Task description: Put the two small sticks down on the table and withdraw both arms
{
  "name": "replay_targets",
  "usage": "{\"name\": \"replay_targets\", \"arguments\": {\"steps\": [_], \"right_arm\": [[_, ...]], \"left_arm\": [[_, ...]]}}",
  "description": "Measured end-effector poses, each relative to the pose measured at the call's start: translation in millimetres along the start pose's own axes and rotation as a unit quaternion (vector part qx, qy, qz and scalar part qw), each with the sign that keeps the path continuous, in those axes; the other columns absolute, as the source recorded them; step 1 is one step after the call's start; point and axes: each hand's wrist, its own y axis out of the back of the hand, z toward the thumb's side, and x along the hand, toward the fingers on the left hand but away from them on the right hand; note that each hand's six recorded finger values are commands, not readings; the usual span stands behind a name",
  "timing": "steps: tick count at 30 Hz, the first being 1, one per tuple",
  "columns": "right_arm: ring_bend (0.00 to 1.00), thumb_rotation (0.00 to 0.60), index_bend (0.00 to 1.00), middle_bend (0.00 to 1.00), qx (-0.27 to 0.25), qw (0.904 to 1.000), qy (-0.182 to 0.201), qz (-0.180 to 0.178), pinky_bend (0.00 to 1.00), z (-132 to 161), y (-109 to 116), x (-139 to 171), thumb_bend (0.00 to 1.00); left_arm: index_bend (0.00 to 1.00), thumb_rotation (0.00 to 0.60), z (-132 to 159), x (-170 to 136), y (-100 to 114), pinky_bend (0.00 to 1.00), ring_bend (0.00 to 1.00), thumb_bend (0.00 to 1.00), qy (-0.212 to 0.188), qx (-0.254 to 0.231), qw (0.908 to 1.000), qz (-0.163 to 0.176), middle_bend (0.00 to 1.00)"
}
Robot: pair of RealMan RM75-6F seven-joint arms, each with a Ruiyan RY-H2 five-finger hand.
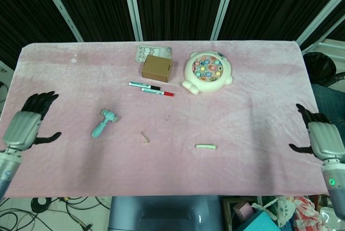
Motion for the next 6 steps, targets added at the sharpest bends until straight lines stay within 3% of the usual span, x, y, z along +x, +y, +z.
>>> {"name": "replay_targets", "arguments": {"steps": [6], "right_arm": [[0.19, 0.6, 0.04, 0.15, -0.007, 0.9989, 0.011, -0.045, 0.14, -12, -30, 54, 0.03]], "left_arm": [[0.05, 0.6, -29, -61, -8, 0.0, 0.0, 0.19, 0.055, 0.012, 0.9984, 0.001, 0.02]]}}
